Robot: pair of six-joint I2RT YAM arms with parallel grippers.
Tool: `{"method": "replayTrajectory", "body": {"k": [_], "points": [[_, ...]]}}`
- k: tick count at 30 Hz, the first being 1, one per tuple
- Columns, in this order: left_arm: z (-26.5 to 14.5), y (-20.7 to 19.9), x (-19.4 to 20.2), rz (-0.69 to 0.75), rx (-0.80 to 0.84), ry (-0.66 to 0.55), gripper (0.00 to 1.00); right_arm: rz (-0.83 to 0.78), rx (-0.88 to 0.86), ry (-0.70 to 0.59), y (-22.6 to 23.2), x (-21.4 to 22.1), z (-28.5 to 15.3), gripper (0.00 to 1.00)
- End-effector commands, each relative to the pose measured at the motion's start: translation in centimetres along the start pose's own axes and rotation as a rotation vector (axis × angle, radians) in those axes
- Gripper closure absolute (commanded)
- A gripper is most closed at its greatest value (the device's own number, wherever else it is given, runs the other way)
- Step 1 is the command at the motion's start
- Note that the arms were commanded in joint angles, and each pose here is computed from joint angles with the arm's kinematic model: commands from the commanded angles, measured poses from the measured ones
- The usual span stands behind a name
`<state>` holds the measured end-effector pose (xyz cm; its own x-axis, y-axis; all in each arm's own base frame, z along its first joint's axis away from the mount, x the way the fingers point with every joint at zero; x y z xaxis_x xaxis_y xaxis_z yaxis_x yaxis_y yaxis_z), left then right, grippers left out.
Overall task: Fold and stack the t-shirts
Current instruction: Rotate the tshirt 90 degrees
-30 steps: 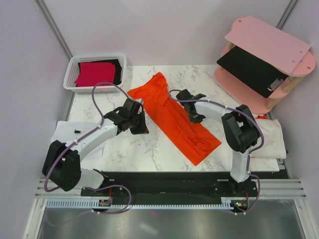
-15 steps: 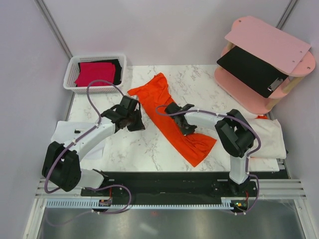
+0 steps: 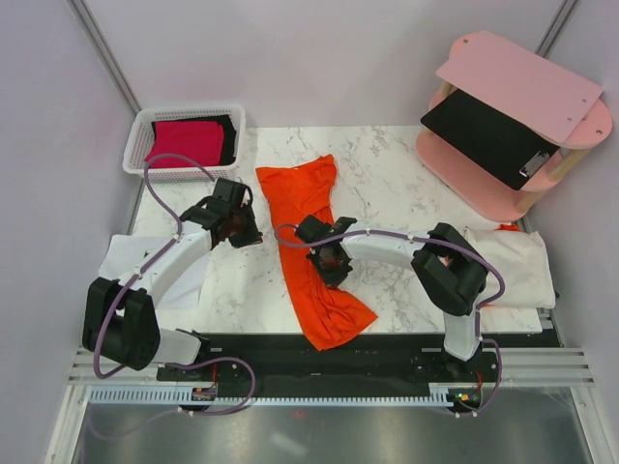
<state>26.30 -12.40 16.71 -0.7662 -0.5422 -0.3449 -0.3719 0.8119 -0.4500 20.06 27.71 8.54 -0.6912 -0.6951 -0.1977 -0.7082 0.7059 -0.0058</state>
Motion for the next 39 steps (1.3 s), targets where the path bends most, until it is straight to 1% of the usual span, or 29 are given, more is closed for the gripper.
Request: {"method": "replayTrajectory", "body": {"k": [1,2,3,7,9,10,14,16,20,26,27,31,35,39], "points": [[-0.4,0.0,-0.5,0.037,0.007,-0.02,0.98,0.051,0.062,-0.135,-1.3,-3.9,-2.1,1.0],[-0.4,0.1,-0.4,0.044,0.009,-0.018,0.98,0.07,0.092,-0.163,-2.3,-4.6,-2.7,1.0],[-0.5,0.2,-0.1,0.044,0.015,-0.011,0.98,0.117,0.156,-0.201,-4.5,-5.6,-3.4,1.0],[-0.3,0.5,0.6,0.055,0.041,0.025,0.98,0.229,0.202,-0.407,-10.1,-10.9,-6.6,1.0],[0.0,0.8,1.1,0.053,0.05,0.042,0.98,0.244,0.212,-0.483,-12.6,-13.1,-7.2,1.0],[0.0,0.8,1.2,0.053,0.053,0.046,0.98,0.241,0.217,-0.518,-13.4,-14.9,-7.2,1.0],[0.6,1.5,1.8,0.052,0.04,0.061,0.98,0.151,0.211,-0.562,-14.7,-19.2,-5.9,1.0],[0.7,1.7,1.9,0.054,0.033,0.062,0.98,0.108,0.225,-0.56,-15.2,-20.7,-4.4,1.0],[0.9,2.1,1.9,0.06,0.014,0.056,0.98,0.067,0.212,-0.549,-15.6,-22.0,-2.1,1.0],[1.4,2.1,2.0,0.059,0.004,0.071,0.98,0.072,0.218,-0.54,-16.2,-22.8,0.7,1.0],[1.4,2.2,2.1,0.059,0.002,0.076,0.98,0.076,0.233,-0.521,-16.5,-22.6,1.7,1.0],[1.5,1.9,2.3,0.058,0.028,0.096,0.98,0.123,0.316,-0.505,-18.5,-22.7,2.7,1.0],[1.7,1.5,3.1,0.084,0.103,0.152,0.98,0.207,0.425,-0.471,-21.8,-21.9,3.0,1.0],[1.9,1.6,3.7,0.091,0.132,0.173,0.98,0.258,0.464,-0.451,-25.1,-21.2,3.8,1.0]]}}
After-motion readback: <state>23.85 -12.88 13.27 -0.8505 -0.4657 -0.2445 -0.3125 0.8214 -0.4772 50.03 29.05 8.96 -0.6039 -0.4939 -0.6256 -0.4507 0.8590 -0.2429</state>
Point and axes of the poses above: each gripper's point midway between its finger pads, its own z axis out along the fingers, its own y axis along the line the jaws close on, x = y × z, the point moved 7 cm from there along -z, back along the fingers, and after that the axes turned 15 degrees about -z, right-handed, at the moved point
